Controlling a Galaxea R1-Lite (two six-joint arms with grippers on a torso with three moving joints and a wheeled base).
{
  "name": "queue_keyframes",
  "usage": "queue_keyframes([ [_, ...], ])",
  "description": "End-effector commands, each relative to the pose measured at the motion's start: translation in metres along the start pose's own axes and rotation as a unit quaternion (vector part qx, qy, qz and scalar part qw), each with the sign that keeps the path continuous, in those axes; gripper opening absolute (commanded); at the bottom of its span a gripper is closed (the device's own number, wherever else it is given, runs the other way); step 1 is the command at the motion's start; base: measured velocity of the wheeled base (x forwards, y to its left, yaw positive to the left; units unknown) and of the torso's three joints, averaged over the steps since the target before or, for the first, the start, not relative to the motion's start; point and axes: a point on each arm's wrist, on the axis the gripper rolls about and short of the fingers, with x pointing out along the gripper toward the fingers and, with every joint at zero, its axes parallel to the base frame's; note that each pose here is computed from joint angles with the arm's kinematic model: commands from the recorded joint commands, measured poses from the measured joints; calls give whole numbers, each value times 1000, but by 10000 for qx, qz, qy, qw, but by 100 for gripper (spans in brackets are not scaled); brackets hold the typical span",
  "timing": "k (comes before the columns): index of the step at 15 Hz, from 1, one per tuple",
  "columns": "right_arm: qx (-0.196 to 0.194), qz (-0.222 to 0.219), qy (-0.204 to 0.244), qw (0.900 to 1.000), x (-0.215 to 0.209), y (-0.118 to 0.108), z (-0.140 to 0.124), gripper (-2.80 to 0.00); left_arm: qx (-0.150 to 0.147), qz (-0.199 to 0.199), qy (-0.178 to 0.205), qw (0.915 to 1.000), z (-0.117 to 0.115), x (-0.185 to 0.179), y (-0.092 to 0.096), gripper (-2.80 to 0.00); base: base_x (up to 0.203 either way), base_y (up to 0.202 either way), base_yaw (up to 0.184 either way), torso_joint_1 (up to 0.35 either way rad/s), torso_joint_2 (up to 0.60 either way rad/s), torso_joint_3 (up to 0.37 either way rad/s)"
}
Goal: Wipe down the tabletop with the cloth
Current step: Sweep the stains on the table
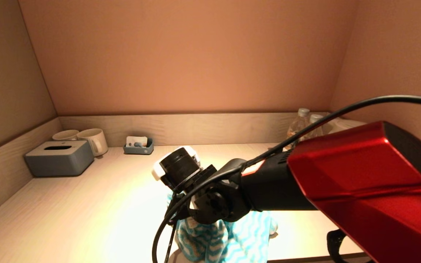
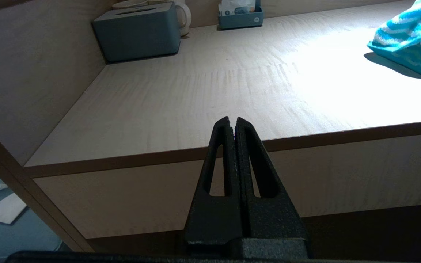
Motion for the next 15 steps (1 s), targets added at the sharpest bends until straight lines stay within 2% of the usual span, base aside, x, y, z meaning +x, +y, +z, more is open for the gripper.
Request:
queue_keyframes([
  [1,139,-177,-221,9995,-15,-11,9,-280,3,-2,0,10000,0,0,0,-280,0,0,0,0,0,0],
  [5,456,-493,-515,9964,-43,-46,21,-280,3,-2,0,10000,0,0,0,-280,0,0,0,0,0,0],
  [7,725,-657,-713,9926,-65,-76,28,-280,3,-2,0,10000,0,0,0,-280,0,0,0,0,0,0],
  [11,1095,-904,-1069,9841,-107,-120,31,-280,3,-2,0,10000,0,0,0,-280,0,0,0,0,0,0],
  [15,1278,-1351,-1198,9752,-130,-158,28,-280,3,-2,0,10000,0,0,0,-280,0,0,0,0,0,0],
])
